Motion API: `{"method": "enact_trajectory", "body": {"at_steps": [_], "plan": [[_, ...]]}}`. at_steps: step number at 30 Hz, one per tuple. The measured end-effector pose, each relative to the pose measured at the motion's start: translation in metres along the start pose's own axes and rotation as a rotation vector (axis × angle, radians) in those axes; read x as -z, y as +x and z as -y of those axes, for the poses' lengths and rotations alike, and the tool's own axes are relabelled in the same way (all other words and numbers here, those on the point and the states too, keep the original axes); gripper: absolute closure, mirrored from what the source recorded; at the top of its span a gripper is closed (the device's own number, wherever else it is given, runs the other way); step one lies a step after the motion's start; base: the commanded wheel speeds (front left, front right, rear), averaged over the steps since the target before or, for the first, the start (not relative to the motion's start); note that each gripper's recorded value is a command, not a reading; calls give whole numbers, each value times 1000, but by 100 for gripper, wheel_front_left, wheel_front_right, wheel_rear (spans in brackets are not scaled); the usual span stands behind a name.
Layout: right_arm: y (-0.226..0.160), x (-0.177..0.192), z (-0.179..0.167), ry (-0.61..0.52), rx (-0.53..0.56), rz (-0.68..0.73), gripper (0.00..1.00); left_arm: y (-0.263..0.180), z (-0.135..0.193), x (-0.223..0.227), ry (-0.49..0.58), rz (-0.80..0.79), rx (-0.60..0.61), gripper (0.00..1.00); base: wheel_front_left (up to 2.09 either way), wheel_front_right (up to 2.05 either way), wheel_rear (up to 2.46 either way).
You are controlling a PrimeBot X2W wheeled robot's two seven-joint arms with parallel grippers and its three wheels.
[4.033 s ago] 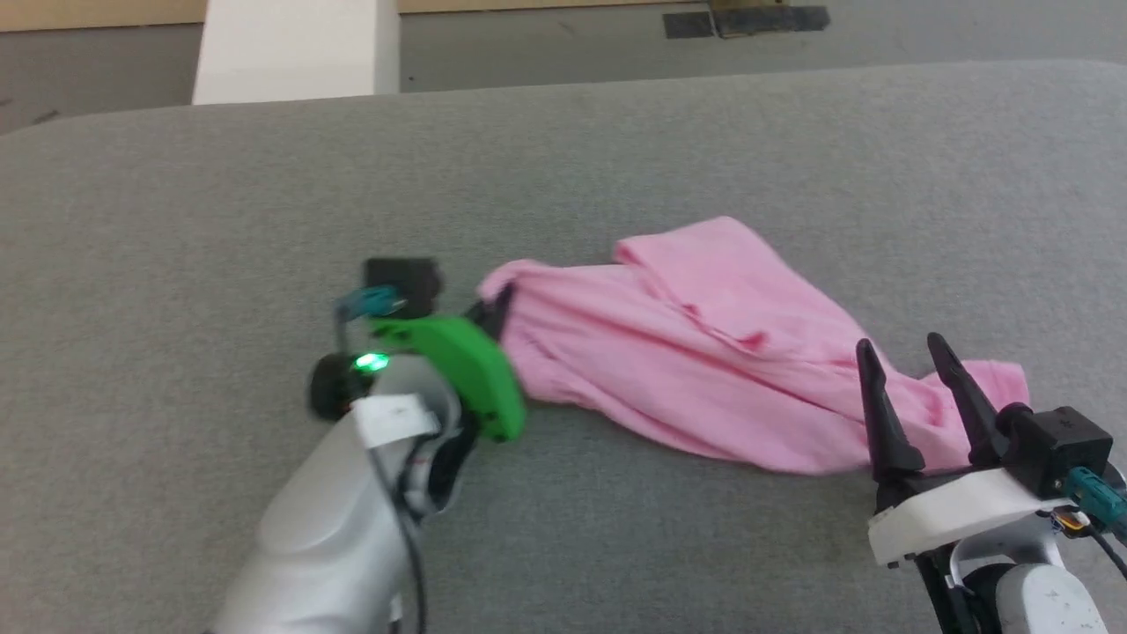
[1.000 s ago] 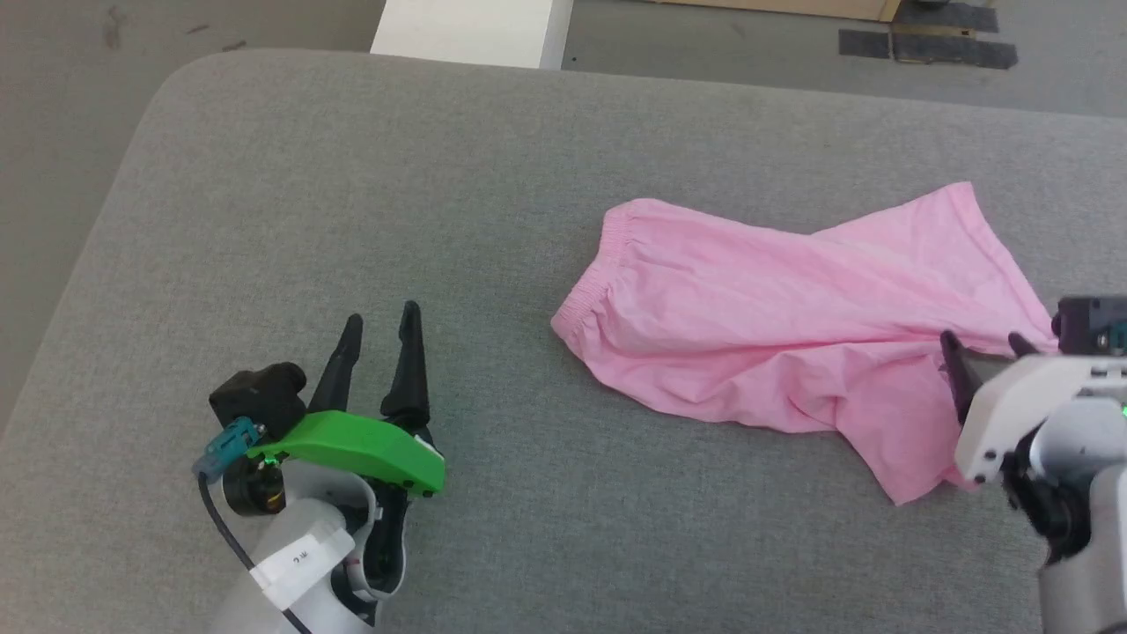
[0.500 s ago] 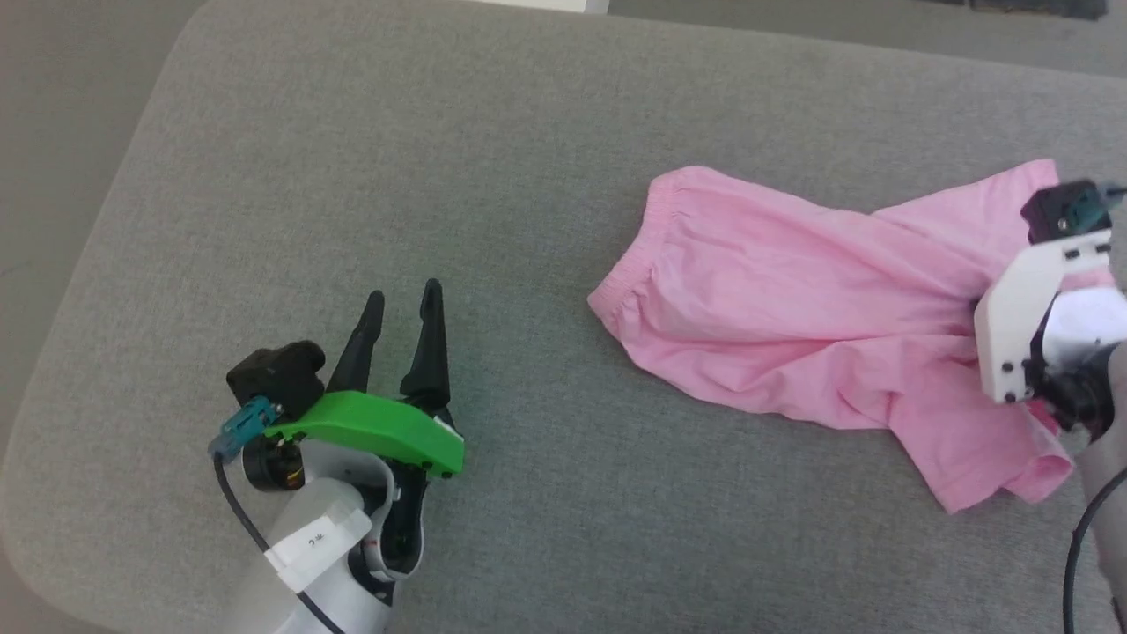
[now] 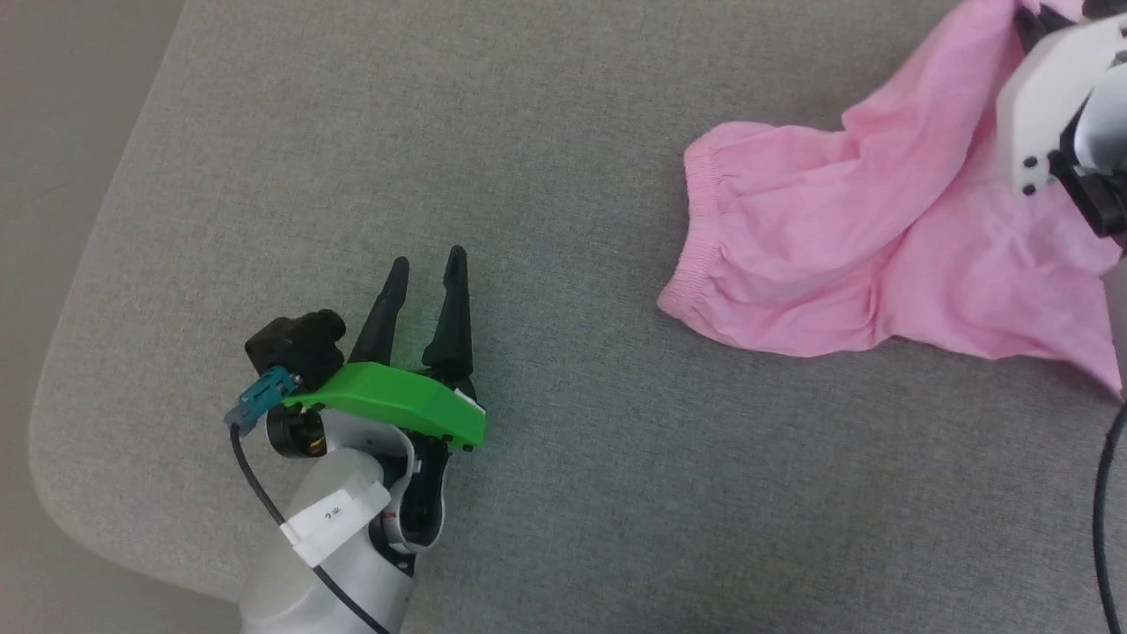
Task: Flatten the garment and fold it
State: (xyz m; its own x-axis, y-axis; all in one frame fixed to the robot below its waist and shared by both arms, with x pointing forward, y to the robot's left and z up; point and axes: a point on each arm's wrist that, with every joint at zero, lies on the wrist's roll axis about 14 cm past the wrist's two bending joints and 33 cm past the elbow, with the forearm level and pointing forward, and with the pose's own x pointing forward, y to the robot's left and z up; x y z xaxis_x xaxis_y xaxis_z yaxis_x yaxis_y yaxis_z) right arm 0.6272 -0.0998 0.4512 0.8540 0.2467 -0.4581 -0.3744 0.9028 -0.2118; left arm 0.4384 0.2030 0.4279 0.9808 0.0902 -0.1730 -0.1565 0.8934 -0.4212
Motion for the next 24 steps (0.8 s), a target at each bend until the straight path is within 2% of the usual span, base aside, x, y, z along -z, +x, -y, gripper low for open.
{"method": "enact_trajectory", "body": {"at_steps": [2, 3, 6, 13, 17, 24], "plan": [[8, 0, -9, 14, -21, 10, 31, 1, -2, 1, 5, -2, -7, 0, 0, 0, 0], [10, 2, -13, 18, -29, 12, 0, 1, -3, 2, 8, -1, -9, 0, 0, 0, 0], [10, 3, -21, 36, -47, 39, 0, 1, -4, 1, 14, 2, -15, 0, 0, 0, 0], [-22, -20, -17, 164, -48, 262, 0, 0, 3, -11, 17, 36, 11, 0, 0, 0, 0], [-59, -11, -21, 218, -42, 358, 0, -6, 11, -12, 22, 39, 38, 0, 0, 0, 0], [-137, 22, -12, 292, 64, 440, 0, -12, 40, -8, 71, 19, 149, 0, 0, 0, 0]]}}
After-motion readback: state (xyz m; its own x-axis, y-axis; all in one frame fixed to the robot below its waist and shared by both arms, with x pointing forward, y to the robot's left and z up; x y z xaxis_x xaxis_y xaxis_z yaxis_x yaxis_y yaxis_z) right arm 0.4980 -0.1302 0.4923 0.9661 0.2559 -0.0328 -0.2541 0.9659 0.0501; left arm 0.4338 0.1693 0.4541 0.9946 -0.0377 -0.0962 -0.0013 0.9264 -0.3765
